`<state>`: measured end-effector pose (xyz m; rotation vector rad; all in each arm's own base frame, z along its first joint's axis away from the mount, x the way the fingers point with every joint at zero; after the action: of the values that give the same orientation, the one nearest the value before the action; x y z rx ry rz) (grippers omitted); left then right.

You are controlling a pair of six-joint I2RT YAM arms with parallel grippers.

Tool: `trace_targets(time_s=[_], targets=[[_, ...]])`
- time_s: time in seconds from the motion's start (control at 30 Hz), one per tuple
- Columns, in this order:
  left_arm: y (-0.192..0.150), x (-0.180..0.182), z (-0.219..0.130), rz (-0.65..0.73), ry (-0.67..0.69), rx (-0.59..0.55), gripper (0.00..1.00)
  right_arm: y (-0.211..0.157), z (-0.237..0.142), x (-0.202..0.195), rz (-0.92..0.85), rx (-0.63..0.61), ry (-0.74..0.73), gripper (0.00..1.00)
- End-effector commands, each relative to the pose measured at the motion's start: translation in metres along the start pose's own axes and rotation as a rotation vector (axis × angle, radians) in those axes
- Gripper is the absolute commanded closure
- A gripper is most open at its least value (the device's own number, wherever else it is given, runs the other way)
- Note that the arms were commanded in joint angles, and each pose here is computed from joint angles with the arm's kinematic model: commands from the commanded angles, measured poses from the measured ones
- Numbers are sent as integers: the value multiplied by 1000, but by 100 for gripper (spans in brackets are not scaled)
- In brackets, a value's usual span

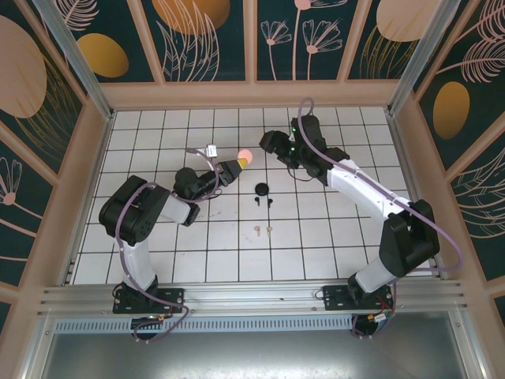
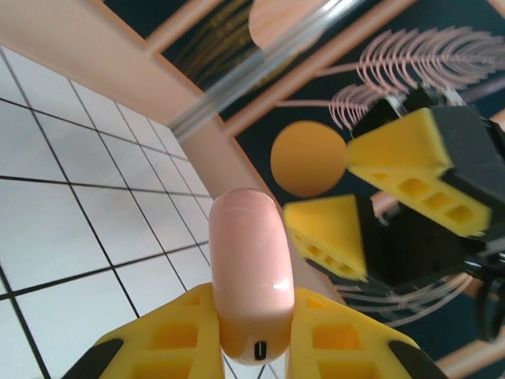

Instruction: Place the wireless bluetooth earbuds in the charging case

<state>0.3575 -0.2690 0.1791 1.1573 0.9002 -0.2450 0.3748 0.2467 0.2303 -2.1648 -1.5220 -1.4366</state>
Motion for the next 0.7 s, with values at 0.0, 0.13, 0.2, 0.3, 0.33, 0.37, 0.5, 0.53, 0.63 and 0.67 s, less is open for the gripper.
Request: trace_targets(time_s=[0.0,0.13,0.2,0.3,0.33,0.37,0.5,0.53,0.63,0.67], targets=[[-10,-15,4,68,-65,140,100,3,-24,28,-284,-15,183,31],[-17,-18,6,89,-81,230,100,-12,-29,25,-445,35,240,31],[-20,-19,7,92,-91,260,100,-23,-28,23,-491,73,270,31],[-20,-22,11,90,-118,287,100,-34,-23,17,-513,124,292,33],[-20,-23,11,89,-123,292,100,-37,-22,15,-514,132,294,34],[-19,-23,12,89,-127,295,100,-39,-21,13,-513,139,294,34],[-19,-25,13,93,-137,302,100,-42,-17,5,-501,146,277,35],[-18,-26,14,96,-139,302,100,-42,-16,4,-497,147,275,35],[-17,-27,14,98,-146,306,100,-44,-12,1,-487,161,271,36],[-17,-28,14,99,-147,305,100,-45,-10,1,-485,164,271,37]])
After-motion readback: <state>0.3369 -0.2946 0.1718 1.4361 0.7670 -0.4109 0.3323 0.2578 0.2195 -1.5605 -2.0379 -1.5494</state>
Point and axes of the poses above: each hand's point on the last joint's axis, 136 mm out from that joint toward the fingers, its own z axis out along the fingers, its own x axis along the line the jaws close on, y = z × x, the point moved 2 cm from there along -z, back along the fingers, and after that the axes turned 7 degrees about z, right-handed, at the moved point
